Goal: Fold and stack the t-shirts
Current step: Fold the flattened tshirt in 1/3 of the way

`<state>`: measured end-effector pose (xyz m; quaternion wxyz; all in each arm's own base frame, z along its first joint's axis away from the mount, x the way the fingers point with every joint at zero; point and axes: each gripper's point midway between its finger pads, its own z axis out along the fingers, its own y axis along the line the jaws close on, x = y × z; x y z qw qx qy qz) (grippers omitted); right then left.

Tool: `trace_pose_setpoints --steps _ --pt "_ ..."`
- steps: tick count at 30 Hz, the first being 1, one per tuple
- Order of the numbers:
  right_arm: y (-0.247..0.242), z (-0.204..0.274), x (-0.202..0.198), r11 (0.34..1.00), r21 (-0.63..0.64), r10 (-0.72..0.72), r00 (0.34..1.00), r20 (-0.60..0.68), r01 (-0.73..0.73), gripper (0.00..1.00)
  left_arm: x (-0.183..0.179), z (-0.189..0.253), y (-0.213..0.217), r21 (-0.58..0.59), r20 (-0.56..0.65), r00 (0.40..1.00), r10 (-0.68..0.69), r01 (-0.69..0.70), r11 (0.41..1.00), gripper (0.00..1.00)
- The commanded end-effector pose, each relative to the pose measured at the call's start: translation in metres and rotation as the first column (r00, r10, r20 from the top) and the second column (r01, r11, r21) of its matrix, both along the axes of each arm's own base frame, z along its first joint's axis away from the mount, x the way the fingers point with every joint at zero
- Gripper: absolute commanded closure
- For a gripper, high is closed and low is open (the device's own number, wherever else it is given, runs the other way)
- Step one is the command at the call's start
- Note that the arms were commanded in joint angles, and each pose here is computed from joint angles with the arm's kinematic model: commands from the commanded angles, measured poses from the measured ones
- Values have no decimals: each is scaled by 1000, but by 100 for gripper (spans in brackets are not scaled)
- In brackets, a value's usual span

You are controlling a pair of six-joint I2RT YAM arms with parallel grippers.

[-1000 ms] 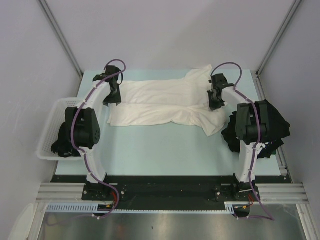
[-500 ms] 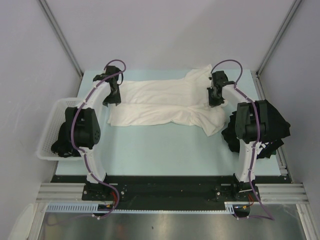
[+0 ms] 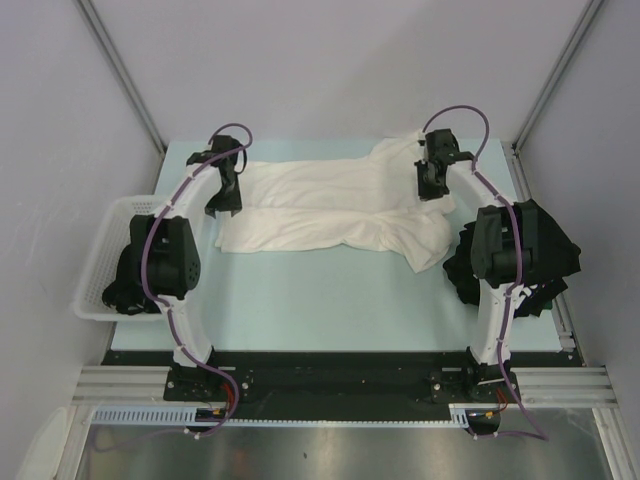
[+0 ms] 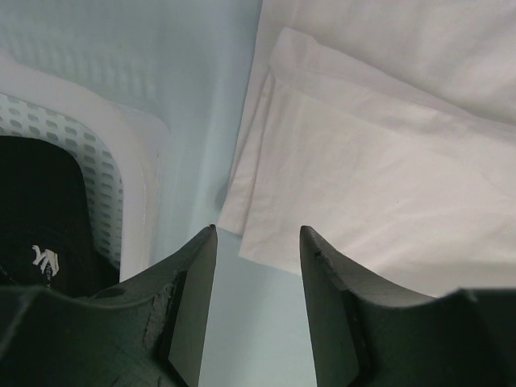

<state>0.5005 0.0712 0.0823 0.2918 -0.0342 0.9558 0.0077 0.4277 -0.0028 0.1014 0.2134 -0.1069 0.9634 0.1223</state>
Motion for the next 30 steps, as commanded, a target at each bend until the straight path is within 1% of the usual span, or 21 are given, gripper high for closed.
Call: trace_pose_setpoints --steps 1,3,5,8,14,20,26,30 --pt "12 15 2 1000 23 21 999 29 -21 80 0 24 -2 -3 69 998 0 0 1000 49" --pt "17 22 4 998 51 23 999 44 -25 79 0 22 -3 -4 64 998 0 1 1000 49" --pt "30 31 2 993 110 37 998 54 -43 77 -1 22 -2 -4 63 998 0 1 1000 49" --pt "42 42 1 989 138 49 996 69 -58 76 -1 21 -3 -9 63 998 1 0 1000 49" --pt "59 34 -9 986 146 82 996 40 -87 75 0 22 -5 -17 66 998 -1 2 1000 48" --pt "70 32 -12 982 159 95 995 40 -100 74 -3 25 -4 -16 69 998 -5 6 1000 47" --pt "65 26 -16 986 133 98 995 17 -99 74 -5 26 -4 -13 70 998 -7 8 1000 47" --pt "60 34 -16 987 118 102 994 32 -105 73 -5 27 -4 -12 71 997 -10 10 1000 46"
